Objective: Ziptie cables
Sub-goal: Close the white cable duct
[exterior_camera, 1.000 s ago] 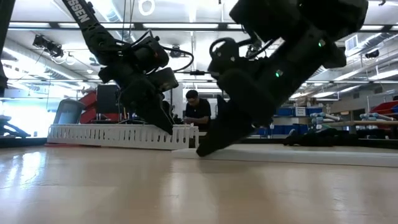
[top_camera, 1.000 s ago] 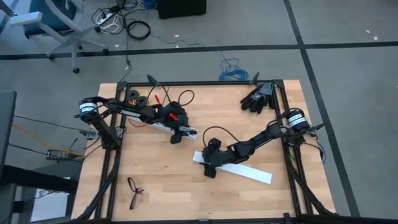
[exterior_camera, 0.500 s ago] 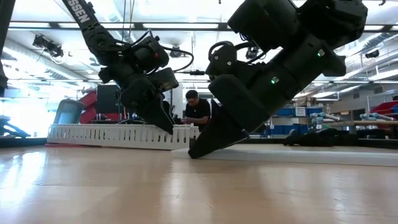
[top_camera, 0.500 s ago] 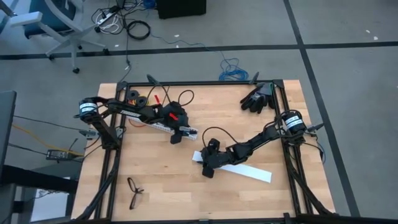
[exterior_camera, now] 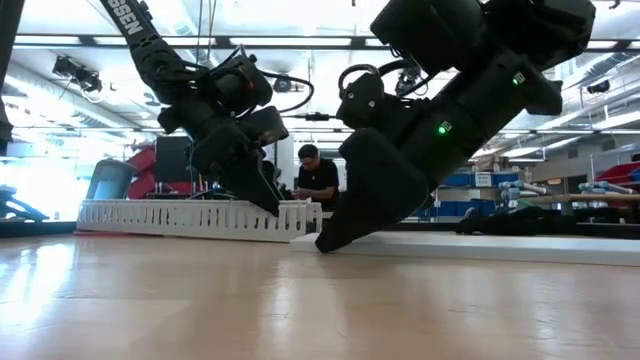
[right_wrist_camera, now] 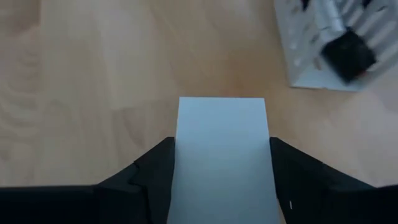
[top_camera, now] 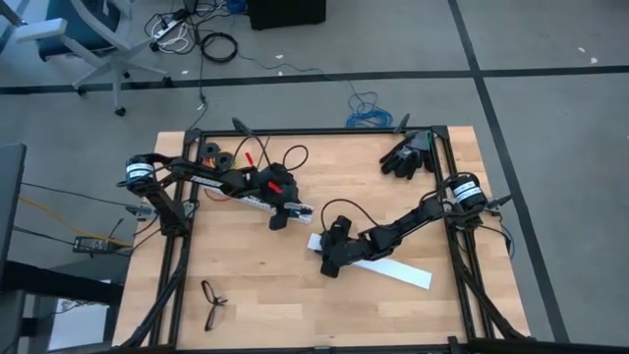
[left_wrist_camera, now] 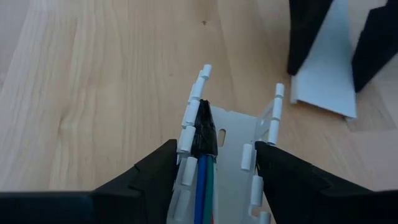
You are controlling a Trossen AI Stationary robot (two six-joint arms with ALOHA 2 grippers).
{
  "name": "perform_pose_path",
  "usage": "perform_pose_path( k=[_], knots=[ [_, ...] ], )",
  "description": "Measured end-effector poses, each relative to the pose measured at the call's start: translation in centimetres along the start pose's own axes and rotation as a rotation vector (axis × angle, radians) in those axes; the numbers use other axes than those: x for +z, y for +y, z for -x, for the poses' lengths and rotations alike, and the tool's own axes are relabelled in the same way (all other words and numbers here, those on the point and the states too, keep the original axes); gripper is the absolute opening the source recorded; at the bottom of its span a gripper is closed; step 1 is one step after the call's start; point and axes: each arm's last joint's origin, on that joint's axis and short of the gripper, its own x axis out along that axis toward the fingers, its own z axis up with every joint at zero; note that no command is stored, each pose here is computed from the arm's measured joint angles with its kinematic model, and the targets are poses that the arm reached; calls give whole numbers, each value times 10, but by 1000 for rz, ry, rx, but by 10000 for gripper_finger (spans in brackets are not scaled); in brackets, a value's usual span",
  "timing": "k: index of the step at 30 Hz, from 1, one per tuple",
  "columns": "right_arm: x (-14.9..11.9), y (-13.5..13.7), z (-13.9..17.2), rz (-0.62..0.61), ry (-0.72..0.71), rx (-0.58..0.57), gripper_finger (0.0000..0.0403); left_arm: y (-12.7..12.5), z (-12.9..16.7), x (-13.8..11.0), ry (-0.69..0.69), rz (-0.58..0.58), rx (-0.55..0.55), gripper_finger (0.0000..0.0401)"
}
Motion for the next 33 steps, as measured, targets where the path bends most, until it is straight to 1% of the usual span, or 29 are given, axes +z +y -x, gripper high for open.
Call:
perform_pose_path(
  k=[6, 10, 14, 18, 25, 28, 33],
  knots=[
    [12, -4, 11, 7, -57, -86, 226, -6, -2, 1, 1, -15, -15, 219],
    [18, -6, 14, 12, -89, -113, 223, -11, -3, 2, 2, -27, -27, 219],
    [22, -13, 11, -10, -106, -142, 219, -15, -5, 3, 6, -37, -18, 219],
    [27, -22, 7, -52, -127, -170, 227, -18, -5, 3, 8, -46, -14, 219],
    [33, -33, 2, -66, -121, -148, 227, -20, -6, 3, 9, -49, -14, 219],
    [33, -37, 0, -68, -91, -121, 226, -20, -6, 3, 9, -50, -14, 219],
    [31, -43, -2, -84, -35, -112, 231, -20, -6, 3, 8, -51, -24, 219]
  ],
)
